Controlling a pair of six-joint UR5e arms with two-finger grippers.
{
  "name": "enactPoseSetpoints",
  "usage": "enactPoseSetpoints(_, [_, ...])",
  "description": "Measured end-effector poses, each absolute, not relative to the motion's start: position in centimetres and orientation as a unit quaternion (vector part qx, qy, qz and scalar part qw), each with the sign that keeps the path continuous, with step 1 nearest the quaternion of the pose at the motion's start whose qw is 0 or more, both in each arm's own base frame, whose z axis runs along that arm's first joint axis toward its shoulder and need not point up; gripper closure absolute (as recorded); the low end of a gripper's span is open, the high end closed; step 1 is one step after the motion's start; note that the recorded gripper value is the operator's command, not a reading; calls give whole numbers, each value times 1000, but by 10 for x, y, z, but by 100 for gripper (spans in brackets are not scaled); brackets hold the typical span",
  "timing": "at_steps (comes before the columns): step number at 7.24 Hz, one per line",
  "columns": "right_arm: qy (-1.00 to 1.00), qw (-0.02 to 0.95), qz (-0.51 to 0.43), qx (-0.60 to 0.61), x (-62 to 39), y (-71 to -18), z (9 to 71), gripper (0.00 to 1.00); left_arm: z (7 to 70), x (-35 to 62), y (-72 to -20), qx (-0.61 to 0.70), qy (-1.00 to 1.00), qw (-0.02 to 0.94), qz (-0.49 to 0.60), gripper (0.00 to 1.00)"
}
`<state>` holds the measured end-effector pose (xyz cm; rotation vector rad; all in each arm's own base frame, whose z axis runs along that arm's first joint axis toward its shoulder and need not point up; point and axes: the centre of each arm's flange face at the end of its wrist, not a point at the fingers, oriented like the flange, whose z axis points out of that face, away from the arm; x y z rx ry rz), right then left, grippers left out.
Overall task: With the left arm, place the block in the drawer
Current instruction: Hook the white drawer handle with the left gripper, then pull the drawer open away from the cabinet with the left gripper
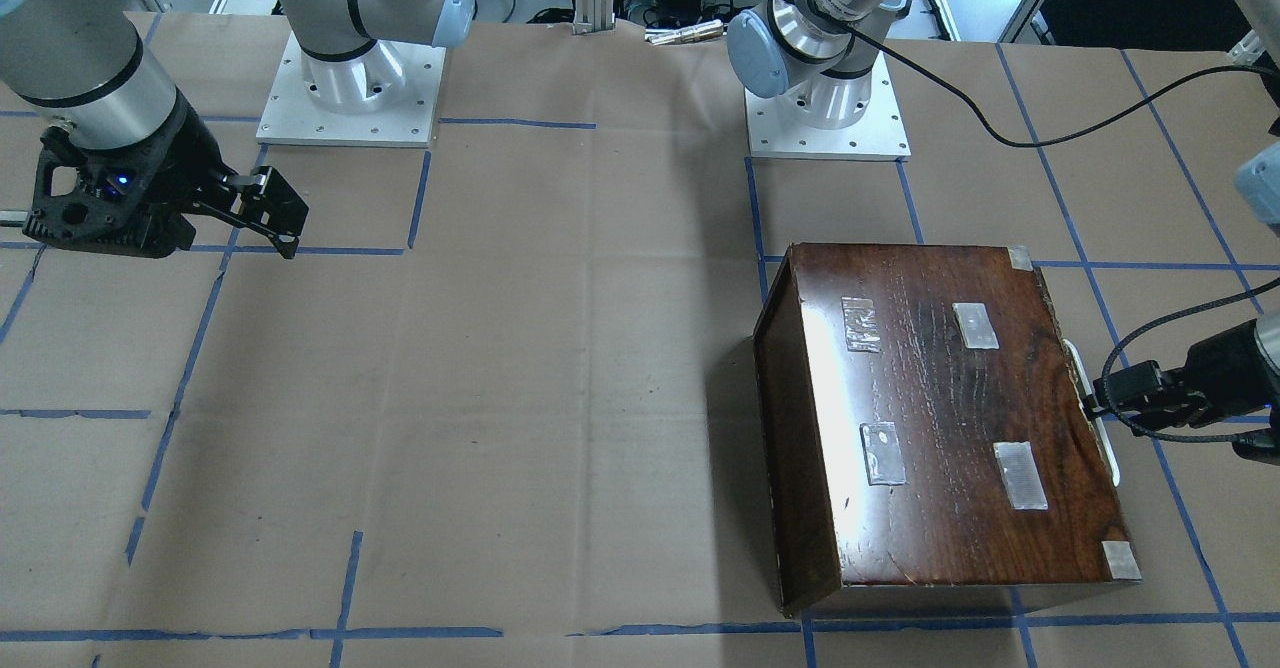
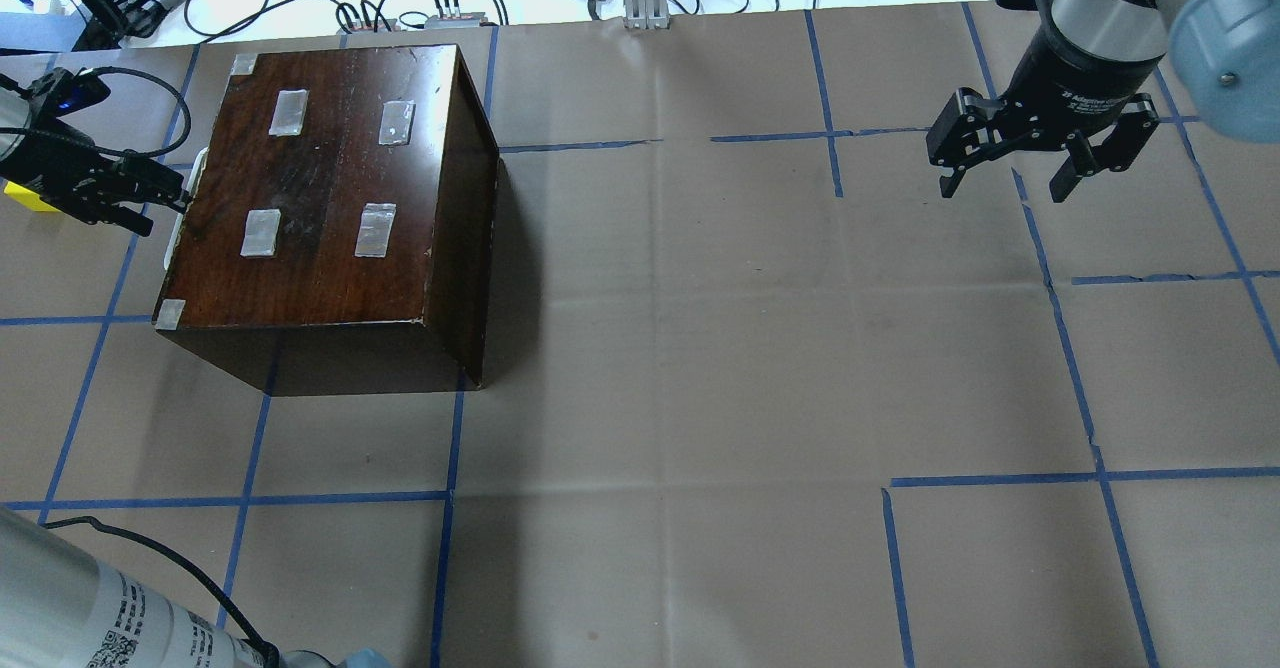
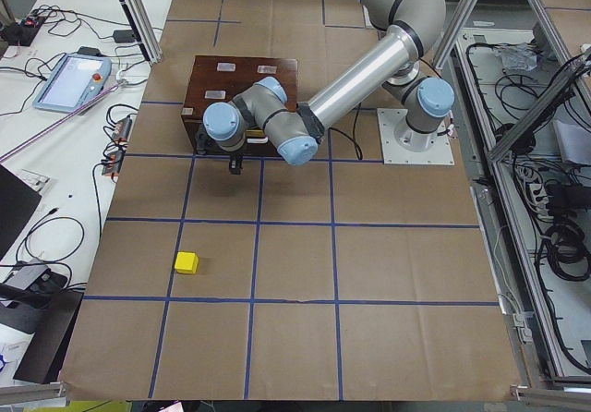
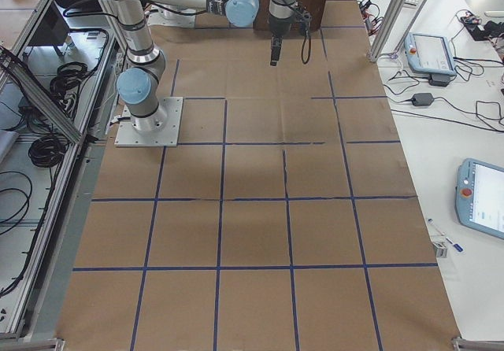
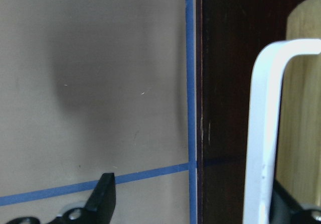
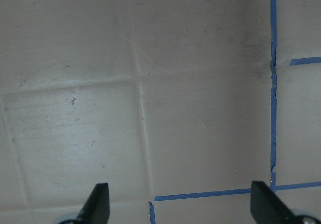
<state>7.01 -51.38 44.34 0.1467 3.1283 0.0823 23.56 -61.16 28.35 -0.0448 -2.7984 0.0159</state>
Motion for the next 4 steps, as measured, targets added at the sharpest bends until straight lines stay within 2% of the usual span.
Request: enactPoseSetpoints(4, [999,4,26,47,70,-514,443,0,287,249,-610,-15,-988,151,10,1])
